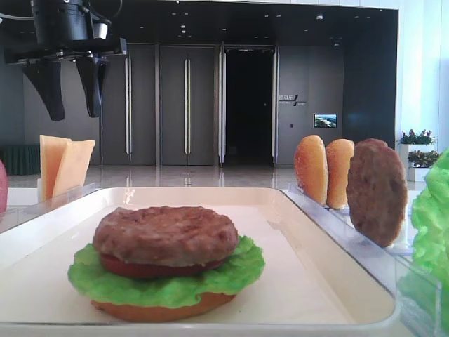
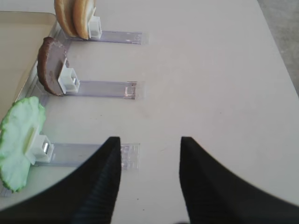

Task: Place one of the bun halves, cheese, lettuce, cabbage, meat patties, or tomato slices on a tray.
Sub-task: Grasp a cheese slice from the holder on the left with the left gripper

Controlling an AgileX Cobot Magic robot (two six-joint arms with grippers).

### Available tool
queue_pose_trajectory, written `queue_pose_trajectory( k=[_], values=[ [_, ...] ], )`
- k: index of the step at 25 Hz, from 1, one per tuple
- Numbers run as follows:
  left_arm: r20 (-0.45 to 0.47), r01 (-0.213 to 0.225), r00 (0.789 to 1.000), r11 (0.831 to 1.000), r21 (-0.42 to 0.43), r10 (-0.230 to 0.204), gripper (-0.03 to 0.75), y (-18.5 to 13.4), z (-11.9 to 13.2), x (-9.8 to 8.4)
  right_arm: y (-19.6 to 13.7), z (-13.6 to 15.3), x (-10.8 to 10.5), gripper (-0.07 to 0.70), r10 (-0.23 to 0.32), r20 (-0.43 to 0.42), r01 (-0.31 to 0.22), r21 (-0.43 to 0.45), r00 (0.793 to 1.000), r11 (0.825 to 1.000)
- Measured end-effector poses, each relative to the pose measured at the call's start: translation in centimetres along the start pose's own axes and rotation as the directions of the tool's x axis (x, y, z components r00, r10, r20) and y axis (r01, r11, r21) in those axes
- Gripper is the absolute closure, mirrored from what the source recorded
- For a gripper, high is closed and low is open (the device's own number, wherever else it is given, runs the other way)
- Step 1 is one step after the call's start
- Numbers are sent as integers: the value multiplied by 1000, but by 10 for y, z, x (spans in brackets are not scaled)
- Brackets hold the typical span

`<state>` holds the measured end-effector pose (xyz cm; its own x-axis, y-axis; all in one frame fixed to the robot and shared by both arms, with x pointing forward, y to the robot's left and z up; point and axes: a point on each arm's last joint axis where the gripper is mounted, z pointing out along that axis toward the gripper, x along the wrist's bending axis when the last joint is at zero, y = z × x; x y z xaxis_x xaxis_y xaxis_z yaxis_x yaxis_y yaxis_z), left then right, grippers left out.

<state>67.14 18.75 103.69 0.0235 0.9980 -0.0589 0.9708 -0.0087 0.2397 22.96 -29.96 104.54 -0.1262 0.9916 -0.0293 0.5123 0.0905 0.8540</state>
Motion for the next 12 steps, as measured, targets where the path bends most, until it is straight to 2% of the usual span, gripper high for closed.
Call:
queue_pose_trajectory(
  k=[6,12],
  values=[
    [2,1,1000,1000,-8,-1,303,1,2,0,0,0,0,314,0,0,0,0,1000,1000],
    [-8,6,1000,1000,31,-5,303,3,24,-1,0,0,0,316,0,0,0,0,1000,1000]
  ],
)
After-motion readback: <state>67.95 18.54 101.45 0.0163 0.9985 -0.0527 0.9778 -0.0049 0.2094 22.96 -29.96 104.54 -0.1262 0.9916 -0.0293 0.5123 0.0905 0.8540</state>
